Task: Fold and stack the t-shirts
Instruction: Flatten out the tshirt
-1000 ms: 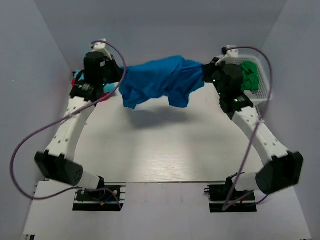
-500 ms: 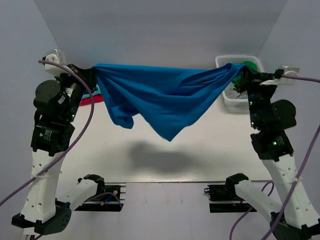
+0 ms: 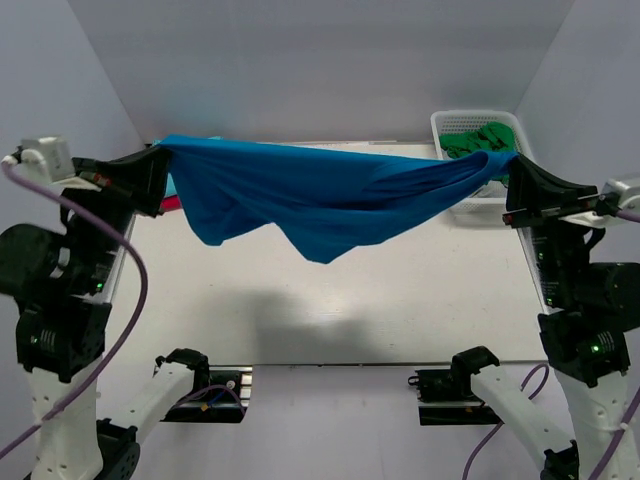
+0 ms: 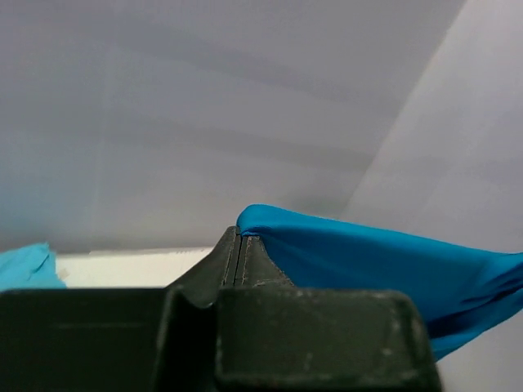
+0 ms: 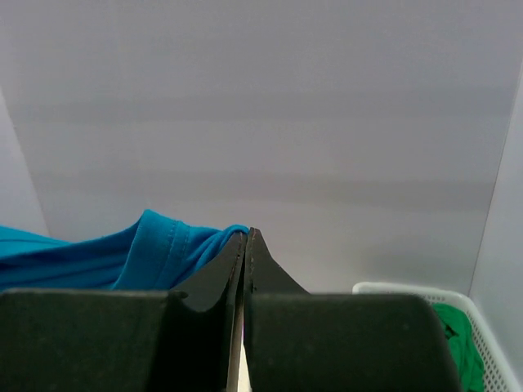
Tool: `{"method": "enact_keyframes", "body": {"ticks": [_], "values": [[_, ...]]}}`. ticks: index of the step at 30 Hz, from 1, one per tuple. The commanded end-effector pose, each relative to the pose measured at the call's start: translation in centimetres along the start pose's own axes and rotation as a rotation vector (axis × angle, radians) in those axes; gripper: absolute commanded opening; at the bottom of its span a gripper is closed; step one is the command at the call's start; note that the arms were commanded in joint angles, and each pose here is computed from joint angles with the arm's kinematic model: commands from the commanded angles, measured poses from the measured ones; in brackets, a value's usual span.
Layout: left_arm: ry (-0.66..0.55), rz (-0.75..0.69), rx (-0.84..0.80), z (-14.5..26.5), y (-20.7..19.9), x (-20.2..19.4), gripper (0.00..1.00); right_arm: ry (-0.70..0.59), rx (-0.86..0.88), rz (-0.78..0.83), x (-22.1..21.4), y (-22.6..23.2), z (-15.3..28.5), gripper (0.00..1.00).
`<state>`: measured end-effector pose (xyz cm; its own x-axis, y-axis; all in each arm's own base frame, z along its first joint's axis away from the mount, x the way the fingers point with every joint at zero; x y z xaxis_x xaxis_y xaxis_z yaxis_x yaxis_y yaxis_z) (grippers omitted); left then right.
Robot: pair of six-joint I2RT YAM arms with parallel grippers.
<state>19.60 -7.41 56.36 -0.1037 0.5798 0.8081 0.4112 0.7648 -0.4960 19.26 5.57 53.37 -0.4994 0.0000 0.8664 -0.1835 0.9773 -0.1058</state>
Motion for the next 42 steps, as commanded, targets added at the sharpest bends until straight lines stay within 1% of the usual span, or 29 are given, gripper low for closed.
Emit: {"method": "enact_keyframes", "body": {"ticks": [1, 3, 6, 7, 8, 10, 11, 12, 13, 14, 15, 16, 17, 18, 19, 20, 21, 22, 23, 24, 28, 29, 31, 32, 36, 37, 38, 39, 42], "values": [[-0.048, -0.009, -0.043, 1.2, -1.4, 1.9, 0.00, -0.026, 0.006, 0.028, 1.9, -0.4, 0.9, 0.00], [-0.010, 0.008, -0.008, 0.1, -0.4, 0.6, 0.00, 0.036, -0.031, 0.032, 0.1, -0.8, 0.6, 0.00], [0.097, 0.081, 0.066, -3.1, 2.3, -3.8, 0.00, 0.143, -0.071, 0.041, -4.2, -0.9, -0.5, 0.00], [0.142, 0.084, 0.097, -4.1, 3.6, -5.7, 0.00, 0.175, -0.080, 0.007, -5.7, -0.6, -1.1, 0.00], [0.184, 0.112, 0.167, -6.3, 5.5, -7.7, 0.00, 0.221, -0.092, 0.005, -7.7, -0.5, -1.4, 0.00], [0.297, 0.127, 0.283, -8.1, 9.0, -11.9, 0.00, 0.373, -0.104, -0.003, -13.8, 0.3, -2.9, 0.00], [0.369, 0.123, 0.370, -10.2, 11.9, -15.4, 0.00, 0.436, -0.130, 0.008, -16.3, 0.2, -2.9, 0.00], [0.445, 0.124, 0.425, -10.8, 14.1, -18.8, 0.00, 0.543, -0.153, 0.033, -20.5, 0.3, -3.2, 0.00], [0.489, 0.108, 0.463, -11.6, 16.0, -21.1, 0.00, 0.637, -0.164, 0.001, -24.4, 1.0, -3.4, 0.00], [0.555, 0.116, 0.484, -12.1, 17.3, -23.7, 0.00, 0.685, -0.154, -0.011, -26.4, 1.4, -3.4, 0.00], [0.625, 0.111, 0.522, -12.4, 19.2, -26.2, 0.00, 0.789, -0.116, -0.039, -30.9, 2.6, -2.8, 0.00], [0.763, 0.124, 0.623, -12.4, 22.3, -31.0, 0.00, 0.886, -0.082, -0.077, -34.5, 3.9, -2.2, 0.00], [0.829, 0.138, 0.688, -12.0, 23.9, -32.8, 0.10, 0.957, -0.084, -0.087, -37.1, 4.3, -2.3, 0.00], [0.854, 0.142, 0.722, -12.7, 24.5, -33.4, 0.19, 0.998, -0.118, -0.134, -38.3, 4.2, -2.1, 0.00], [0.935, 0.153, 0.787, -11.9, 26.3, -36.4, 0.30, 1.099, -0.099, -0.139, -40.4, 4.8, -0.7, 0.00], [0.973, 0.162, 0.800, -11.3, 26.6, -37.4, 0.57, 1.117, -0.095, -0.132, -41.1, 4.9, -1.3, 0.07], [0.979, 0.169, 0.792, -11.3, 26.4, -37.4, 0.70, 1.135, -0.088, -0.131, -41.4, 5.0, -1.2, 0.15], [0.990, 0.173, 0.812, -10.6, 27.1, -37.7, 0.99, 1.178, -0.056, -0.131, -42.0, 5.5, -0.5, 0.24], [0.976, 0.167, 0.812, -10.5, 27.0, -37.4, 1.00, 1.174, -0.044, -0.117, -41.9, 5.4, -1.1, 0.83], [0.983, 0.167, 0.817, -9.9, 26.9, -37.4, 1.00, 1.178, -0.015, -0.119, -41.8, 5.9, -1.0, 0.90], [0.920, 0.139, 0.818, -8.9, 26.1, -34.9, 1.00, 1.163, 0.065, -0.148, -40.6, 7.2, -1.4, 0.90], [0.916, 0.139, 0.815, -8.6, 25.8, -34.6, 1.00, 1.156, 0.129, -0.182, -40.2, 8.5, -1.4, 0.90], [0.950, 0.135, 0.824, -6.9, 24.9, -35.2, 1.00, 1.148, 0.172, -0.174, -39.9, 9.1, -1.4, 0.90], [0.953, 0.142, 0.833, -5.7, 24.6, -34.9, 1.00, 1.150, 0.253, -0.200, -39.4, 10.9, -1.1, 0.90], [1.027, 0.197, 0.855, -1.4, 23.6, -35.8, 1.00, 1.140, 0.397, -0.094, -38.9, 13.0, -0.1, 0.90], [1.049, 0.211, 0.849, -0.4, 23.4, -36.1, 1.00, 1.131, 0.408, -0.078, -38.6, 13.2, -0.1, 0.90], [1.100, 0.218, 0.862, 1.7, 23.4, -37.4, 1.00, 1.129, 0.443, -0.062, -38.4, 14.3, 0.5, 0.90], [1.104, 0.235, 0.858, 2.4, 23.0, -37.4, 1.00, 1.121, 0.452, -0.046, -38.2, 14.5, 0.4, 0.90], [1.198, 0.280, 0.887, 5.4, 22.5, -39.0, 1.00, 1.131, 0.483, -0.010, -38.0, 15.6, 1.1, 0.90]]}}
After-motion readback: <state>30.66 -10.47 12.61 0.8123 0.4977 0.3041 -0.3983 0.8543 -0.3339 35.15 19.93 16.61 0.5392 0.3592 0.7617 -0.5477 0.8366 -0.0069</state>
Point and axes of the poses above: each gripper's point midway between its finger pads, its own z axis back along the fingers, its own y axis along the line the jaws close on, x = y × z, the point moved 1 cm from there along z, back along the fingers, and after that the axes turned 11 degrees about z, right-handed, at the moved point
